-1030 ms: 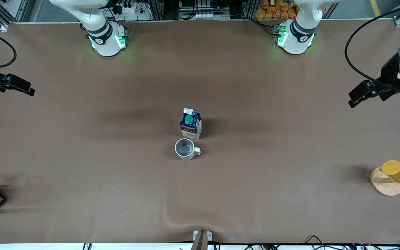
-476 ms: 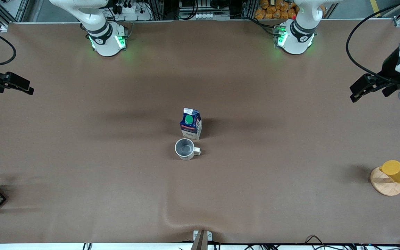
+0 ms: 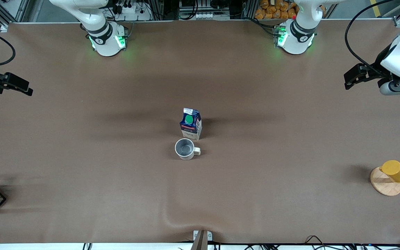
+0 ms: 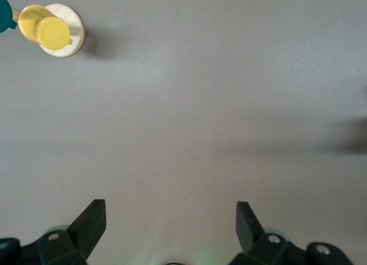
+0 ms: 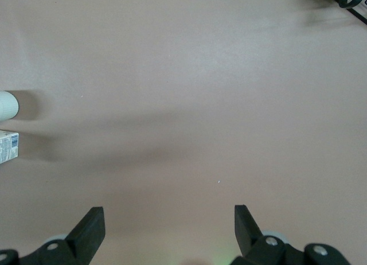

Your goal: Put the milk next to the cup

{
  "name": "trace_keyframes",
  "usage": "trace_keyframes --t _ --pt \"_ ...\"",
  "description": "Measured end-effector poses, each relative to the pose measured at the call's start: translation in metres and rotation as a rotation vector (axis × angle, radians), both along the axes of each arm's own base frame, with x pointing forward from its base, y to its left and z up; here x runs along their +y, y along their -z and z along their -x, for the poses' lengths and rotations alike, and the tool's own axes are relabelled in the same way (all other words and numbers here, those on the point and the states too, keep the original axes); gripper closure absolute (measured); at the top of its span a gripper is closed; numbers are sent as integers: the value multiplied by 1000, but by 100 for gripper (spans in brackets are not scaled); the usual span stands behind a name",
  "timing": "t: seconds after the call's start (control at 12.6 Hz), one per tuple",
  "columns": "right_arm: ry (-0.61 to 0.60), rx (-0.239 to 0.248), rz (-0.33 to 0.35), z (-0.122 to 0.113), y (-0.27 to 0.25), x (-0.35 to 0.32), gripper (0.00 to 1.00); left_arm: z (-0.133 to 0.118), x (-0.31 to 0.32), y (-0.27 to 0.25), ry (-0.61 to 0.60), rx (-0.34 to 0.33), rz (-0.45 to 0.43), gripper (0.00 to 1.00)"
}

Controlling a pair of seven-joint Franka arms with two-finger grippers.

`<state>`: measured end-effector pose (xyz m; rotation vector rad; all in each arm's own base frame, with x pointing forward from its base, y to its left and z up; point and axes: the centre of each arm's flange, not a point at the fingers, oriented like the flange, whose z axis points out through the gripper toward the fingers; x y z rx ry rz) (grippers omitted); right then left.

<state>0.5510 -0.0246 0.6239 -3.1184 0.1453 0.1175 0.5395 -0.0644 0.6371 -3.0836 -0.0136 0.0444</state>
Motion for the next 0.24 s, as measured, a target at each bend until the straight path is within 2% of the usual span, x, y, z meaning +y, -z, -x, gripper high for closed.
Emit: trace_keyframes --t 0.24 --pt "0 0 0 0 0 0 0 2 7 -9 3 -9 1 0"
